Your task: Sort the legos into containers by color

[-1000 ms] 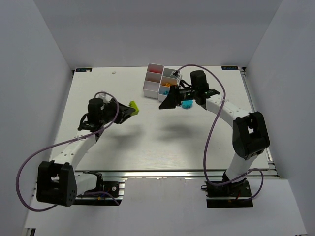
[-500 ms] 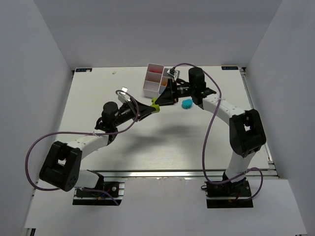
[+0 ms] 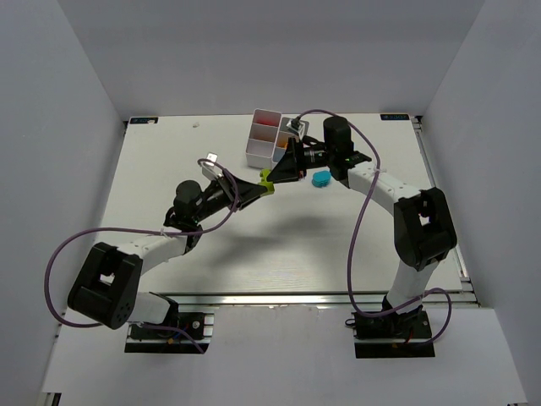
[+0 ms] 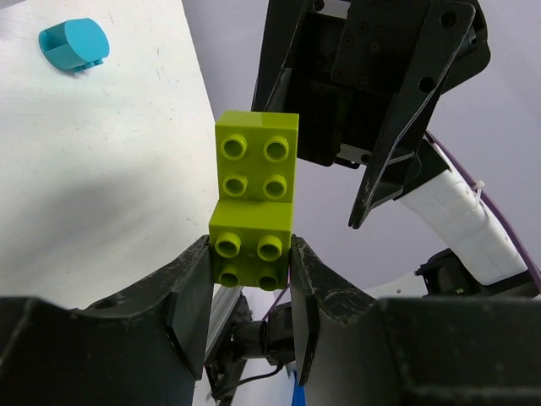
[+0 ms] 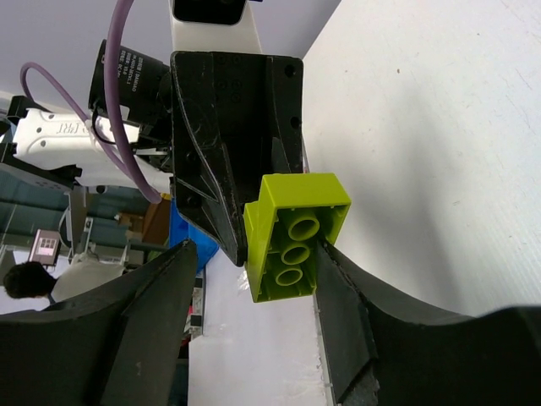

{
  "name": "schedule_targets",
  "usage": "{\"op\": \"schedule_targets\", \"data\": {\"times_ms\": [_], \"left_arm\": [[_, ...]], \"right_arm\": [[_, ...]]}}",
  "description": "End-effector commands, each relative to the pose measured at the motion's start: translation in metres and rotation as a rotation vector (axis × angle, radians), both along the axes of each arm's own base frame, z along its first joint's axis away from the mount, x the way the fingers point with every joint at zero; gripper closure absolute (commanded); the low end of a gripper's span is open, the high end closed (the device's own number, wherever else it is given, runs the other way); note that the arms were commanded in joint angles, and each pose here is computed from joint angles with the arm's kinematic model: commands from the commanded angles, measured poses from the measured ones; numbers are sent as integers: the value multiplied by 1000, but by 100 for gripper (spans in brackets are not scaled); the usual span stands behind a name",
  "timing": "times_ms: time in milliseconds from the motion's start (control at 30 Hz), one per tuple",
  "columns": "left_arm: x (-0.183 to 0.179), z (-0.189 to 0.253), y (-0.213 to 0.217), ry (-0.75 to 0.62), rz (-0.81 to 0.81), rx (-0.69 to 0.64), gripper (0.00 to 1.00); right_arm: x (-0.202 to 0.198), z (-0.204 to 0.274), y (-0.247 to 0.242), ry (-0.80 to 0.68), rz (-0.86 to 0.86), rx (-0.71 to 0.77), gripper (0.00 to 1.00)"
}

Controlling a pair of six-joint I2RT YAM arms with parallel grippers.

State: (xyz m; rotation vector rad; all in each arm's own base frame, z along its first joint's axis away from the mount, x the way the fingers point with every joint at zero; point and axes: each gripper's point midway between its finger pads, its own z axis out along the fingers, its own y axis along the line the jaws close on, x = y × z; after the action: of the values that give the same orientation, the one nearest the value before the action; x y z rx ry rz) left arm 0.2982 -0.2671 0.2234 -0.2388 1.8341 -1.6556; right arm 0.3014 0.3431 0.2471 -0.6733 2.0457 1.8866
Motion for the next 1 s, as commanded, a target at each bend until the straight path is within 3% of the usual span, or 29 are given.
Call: {"op": "schedule_targets", "data": {"times_ms": [0,233,533,800,967], "left_arm": [[-12,40,-5,-130,-36,-80,100],[-13,40,-2,-130,-22,-72,100],[-5,24,6,-104,52,47,100],[-5,25,6,-112,50,53,100],[-11,30,5,-116,31,5,100]], "right_arm": [[0,-8,3,1,14,-3,36],[-1,-13,2,-12,13,-10,36],[16,-12,-6,-201,-98,-90,28],[13,-11,-4,-188,-76,-63,28],[4,-4,1,-97,-14,2,30]]}}
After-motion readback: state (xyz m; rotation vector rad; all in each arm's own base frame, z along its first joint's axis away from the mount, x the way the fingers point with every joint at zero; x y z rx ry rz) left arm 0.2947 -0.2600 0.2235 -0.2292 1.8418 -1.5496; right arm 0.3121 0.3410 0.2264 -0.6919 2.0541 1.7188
